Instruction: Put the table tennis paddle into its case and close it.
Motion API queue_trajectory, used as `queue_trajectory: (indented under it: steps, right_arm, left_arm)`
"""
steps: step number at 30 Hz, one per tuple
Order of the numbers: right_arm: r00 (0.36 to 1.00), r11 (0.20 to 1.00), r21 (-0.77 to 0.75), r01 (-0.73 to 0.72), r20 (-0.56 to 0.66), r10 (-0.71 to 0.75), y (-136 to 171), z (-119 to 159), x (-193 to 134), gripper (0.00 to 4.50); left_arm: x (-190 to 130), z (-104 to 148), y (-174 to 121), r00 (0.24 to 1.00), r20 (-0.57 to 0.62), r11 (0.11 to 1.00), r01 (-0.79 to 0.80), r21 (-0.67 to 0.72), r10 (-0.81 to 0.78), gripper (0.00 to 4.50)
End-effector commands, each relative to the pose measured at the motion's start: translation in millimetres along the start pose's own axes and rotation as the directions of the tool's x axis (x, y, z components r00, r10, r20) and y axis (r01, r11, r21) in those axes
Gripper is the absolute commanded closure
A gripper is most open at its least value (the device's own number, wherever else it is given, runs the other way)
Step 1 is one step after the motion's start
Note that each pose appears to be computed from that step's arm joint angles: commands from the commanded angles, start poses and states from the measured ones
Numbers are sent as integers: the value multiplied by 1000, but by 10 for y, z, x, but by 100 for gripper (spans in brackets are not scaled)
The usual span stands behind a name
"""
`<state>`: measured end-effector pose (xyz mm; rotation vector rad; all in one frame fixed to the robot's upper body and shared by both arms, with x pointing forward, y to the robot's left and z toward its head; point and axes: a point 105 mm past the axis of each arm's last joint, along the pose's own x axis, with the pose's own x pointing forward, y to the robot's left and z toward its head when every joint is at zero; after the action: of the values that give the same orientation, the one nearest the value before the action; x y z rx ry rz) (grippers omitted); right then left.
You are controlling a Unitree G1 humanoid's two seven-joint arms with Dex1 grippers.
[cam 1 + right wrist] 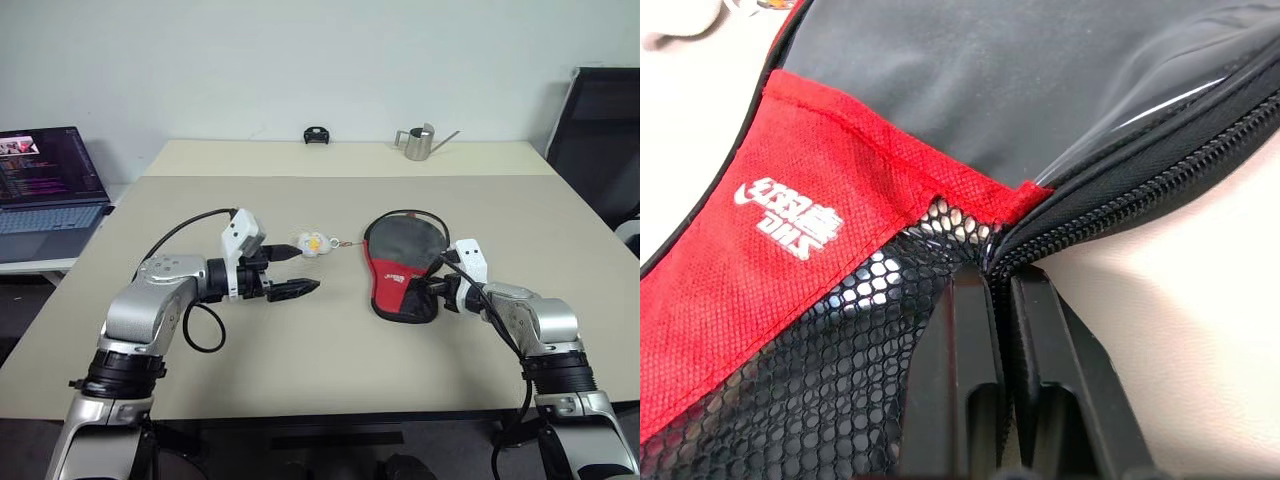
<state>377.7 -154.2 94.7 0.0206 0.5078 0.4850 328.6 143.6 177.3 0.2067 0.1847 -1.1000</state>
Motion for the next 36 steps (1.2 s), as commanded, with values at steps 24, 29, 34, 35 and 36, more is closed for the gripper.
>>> queue_trajectory:
  steps: [24, 29, 34, 35, 36]
  right_arm:
    - [895, 893, -115, -435, -160, 416, 1058, -413, -327, 448]
    - [904, 910, -65, -409, -164, 395, 1046, -478, -423, 448]
    - [918, 931, -2, -366, -162, 361, 1008, -549, -527, 448]
    - [921, 933, 7, -359, -161, 355, 1002, -556, -546, 448]
    - [923, 936, 15, -352, -160, 350, 997, -566, -565, 448]
  left_arm:
    - [-190, -215, -604, 962, -117, 969, 244, -43, -247, 0]
    - [-208, -211, -686, 953, -122, 960, 274, -55, -279, 0]
    - [-293, -293, -823, 930, -167, 945, 319, -73, -327, 0]
    - [-314, -313, -843, 926, -178, 943, 324, -74, -332, 0]
    - [-330, -330, -854, 924, -186, 942, 326, -74, -334, 0]
